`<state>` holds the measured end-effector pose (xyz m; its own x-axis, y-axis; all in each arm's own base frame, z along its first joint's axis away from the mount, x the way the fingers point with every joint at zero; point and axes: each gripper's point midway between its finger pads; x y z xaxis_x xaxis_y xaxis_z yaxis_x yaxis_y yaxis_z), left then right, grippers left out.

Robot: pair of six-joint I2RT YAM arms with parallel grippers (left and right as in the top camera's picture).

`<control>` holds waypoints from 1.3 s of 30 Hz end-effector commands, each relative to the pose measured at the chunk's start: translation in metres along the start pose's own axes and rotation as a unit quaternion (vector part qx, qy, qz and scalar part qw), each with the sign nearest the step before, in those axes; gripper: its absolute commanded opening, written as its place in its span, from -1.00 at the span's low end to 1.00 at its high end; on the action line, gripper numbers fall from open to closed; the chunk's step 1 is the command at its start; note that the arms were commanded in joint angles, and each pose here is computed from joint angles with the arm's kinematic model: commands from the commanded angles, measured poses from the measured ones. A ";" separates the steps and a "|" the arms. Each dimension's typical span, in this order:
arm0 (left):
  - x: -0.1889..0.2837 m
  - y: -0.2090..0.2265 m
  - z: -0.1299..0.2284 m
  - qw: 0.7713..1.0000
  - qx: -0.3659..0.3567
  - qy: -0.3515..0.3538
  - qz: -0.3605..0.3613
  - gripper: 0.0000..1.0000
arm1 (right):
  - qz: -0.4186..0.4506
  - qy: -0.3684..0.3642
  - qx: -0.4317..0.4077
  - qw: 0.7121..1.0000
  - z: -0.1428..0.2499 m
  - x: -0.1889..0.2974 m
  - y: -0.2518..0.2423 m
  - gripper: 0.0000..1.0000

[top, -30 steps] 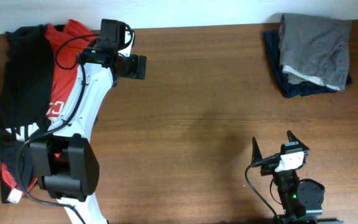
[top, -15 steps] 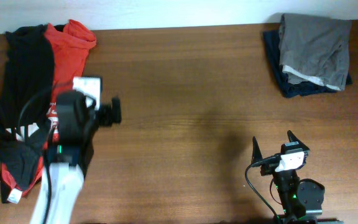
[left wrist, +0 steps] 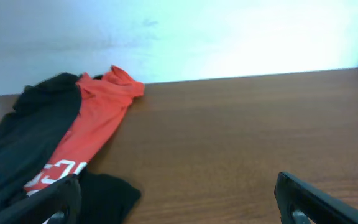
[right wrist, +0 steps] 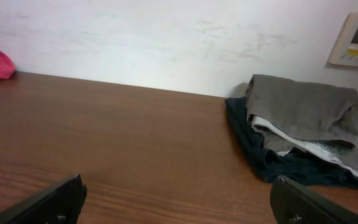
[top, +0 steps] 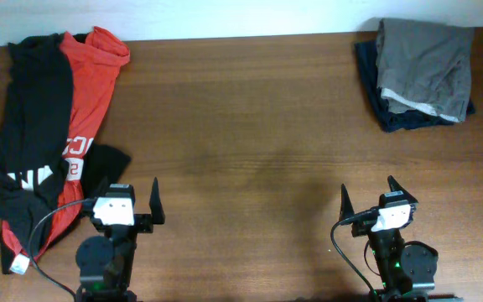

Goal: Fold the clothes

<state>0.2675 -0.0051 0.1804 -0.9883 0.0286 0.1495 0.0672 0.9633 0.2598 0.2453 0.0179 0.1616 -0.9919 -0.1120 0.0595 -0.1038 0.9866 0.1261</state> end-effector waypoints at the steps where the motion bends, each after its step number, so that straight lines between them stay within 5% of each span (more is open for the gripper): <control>1: 0.005 0.002 0.005 1.000 -0.004 -0.012 -0.009 0.98 | 0.001 0.003 0.003 1.000 0.003 0.000 0.000 0.97; 14: 0.019 0.001 0.009 0.997 -0.005 -0.069 -0.026 0.98 | 0.001 0.003 0.003 1.000 0.003 0.000 0.000 0.97; 39: 0.018 -0.002 0.027 0.999 -0.004 -0.032 -0.020 0.98 | 0.002 0.003 0.003 1.000 0.003 0.000 0.000 0.97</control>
<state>0.2460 -0.0005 0.1585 -0.9969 0.0100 0.0779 0.0303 0.9641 0.2638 0.2454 0.0179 0.1617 -0.9920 -0.1120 0.0592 -0.1038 0.9865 0.1264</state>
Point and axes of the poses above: each gripper's point midway between its finger pads, its own x axis back along the fingers, its own y axis along the line the jaws close on, z = x × y, and after that the axes turned 12 degrees about -x, right-handed
